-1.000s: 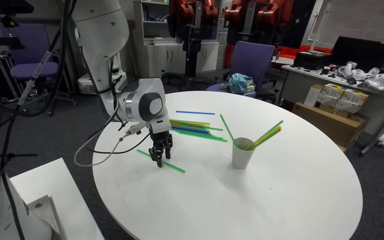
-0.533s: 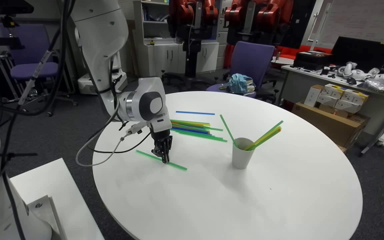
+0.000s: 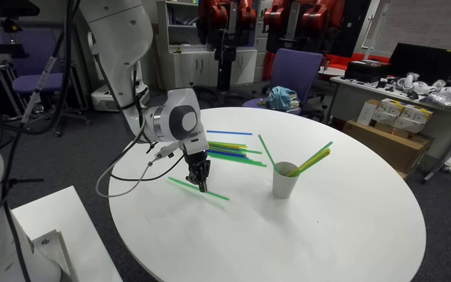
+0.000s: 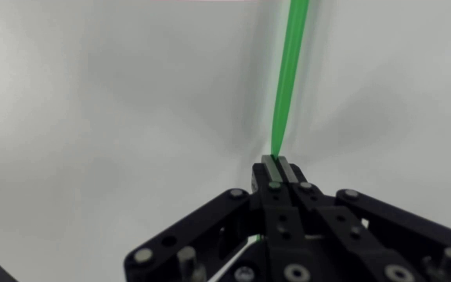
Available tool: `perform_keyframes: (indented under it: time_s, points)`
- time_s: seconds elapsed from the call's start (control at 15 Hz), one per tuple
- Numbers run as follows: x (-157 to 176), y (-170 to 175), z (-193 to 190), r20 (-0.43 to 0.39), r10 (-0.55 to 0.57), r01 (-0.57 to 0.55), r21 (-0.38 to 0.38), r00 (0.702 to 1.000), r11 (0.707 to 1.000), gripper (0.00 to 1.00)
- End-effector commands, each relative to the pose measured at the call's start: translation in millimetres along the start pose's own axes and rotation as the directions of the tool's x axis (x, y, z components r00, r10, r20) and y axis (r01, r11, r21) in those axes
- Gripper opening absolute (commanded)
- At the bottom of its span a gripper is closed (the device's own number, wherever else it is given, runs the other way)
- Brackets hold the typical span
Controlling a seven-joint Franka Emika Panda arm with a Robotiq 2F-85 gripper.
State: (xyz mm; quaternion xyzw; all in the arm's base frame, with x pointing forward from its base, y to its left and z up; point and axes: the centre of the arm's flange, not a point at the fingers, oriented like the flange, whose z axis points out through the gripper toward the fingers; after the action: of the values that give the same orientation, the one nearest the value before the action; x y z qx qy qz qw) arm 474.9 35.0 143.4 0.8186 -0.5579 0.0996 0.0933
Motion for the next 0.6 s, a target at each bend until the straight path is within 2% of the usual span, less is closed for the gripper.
perform_keyframes:
  time_s: [0.0, 0.13, 0.27, 0.4, 0.53]
  points:
    - [37, -5, -37, -0.140, 0.030, -0.036, -0.046, 0.990, 0.998, 0.00]
    - [60, -16, -54, -0.257, 0.040, -0.065, -0.090, 0.966, 0.994, 0.00]
    - [84, -31, -71, -0.368, 0.058, -0.108, -0.118, 0.928, 0.987, 0.00]
    - [107, -50, -86, -0.467, 0.078, -0.157, -0.134, 0.881, 0.978, 0.00]
    - [125, -69, -93, -0.571, 0.089, -0.205, -0.142, 0.816, 0.969, 0.00]
